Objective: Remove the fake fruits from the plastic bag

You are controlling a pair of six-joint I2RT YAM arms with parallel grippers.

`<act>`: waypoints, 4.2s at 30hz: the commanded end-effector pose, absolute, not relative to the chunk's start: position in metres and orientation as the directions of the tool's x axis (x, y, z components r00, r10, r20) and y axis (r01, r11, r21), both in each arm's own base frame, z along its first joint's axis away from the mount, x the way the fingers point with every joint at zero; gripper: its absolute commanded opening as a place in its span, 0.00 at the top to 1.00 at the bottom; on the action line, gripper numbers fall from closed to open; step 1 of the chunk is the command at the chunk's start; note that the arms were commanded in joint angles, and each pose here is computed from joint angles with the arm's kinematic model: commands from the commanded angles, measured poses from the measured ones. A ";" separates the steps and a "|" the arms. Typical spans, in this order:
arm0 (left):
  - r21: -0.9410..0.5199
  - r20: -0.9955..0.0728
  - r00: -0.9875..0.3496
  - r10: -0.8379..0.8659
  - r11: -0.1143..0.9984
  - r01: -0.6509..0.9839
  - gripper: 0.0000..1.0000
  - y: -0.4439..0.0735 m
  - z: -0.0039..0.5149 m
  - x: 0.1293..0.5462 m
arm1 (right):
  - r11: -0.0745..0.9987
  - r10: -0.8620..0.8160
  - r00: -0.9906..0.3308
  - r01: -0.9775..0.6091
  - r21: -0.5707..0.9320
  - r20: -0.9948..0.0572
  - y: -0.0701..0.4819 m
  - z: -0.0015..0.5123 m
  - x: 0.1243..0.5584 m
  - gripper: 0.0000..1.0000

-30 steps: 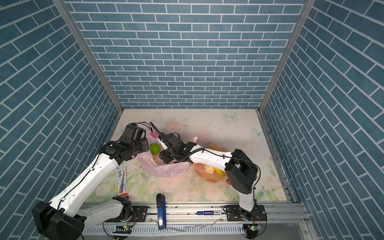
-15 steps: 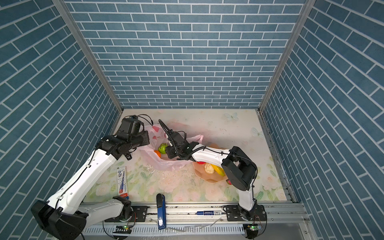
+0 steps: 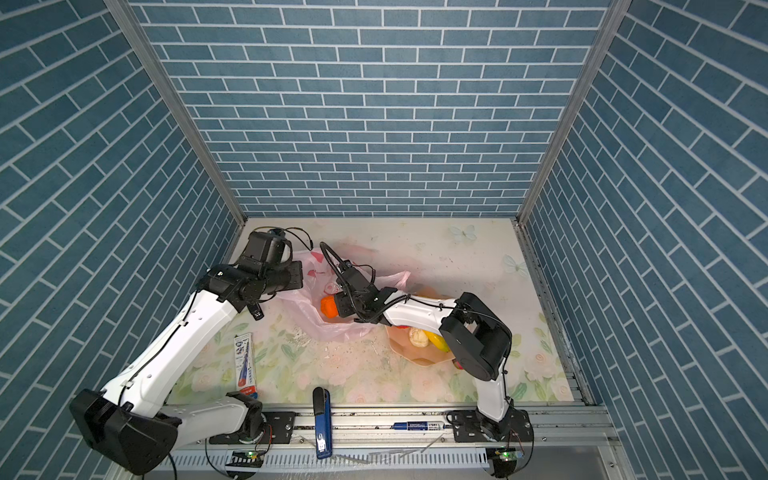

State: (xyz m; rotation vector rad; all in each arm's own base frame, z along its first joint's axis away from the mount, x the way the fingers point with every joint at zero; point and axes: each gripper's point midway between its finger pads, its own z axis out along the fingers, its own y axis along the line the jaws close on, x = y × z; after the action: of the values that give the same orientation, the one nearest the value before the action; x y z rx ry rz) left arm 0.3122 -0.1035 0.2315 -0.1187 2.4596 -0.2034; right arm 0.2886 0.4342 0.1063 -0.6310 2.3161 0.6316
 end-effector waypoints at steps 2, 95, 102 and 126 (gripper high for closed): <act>-0.143 -0.509 -0.850 -0.136 0.987 -0.072 1.00 -0.091 0.200 0.281 | 0.770 -0.287 -0.682 -0.582 0.261 -0.672 0.423 0.115 0.278 0.46; -0.474 -0.348 -0.880 -0.322 0.870 -0.131 1.00 -0.123 0.099 0.226 | 0.945 0.085 -0.836 -0.105 0.310 -0.542 0.446 0.073 0.366 0.18; -0.471 -0.344 -0.883 -0.320 0.872 -0.132 1.00 -0.122 0.098 0.222 | 0.943 0.105 -0.839 -0.086 0.321 -0.535 0.447 0.062 0.369 0.18; -0.467 -0.340 -0.883 -0.325 0.873 -0.141 1.00 -0.120 0.097 0.219 | 0.936 0.134 -0.825 -0.077 0.344 -0.549 0.442 0.051 0.382 0.34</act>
State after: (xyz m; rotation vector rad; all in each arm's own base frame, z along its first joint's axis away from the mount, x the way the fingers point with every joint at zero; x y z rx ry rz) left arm 0.2250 -0.1243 0.1024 -0.3426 2.6046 -0.6389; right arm 0.3803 0.4464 0.0671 -0.0047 2.4764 0.4825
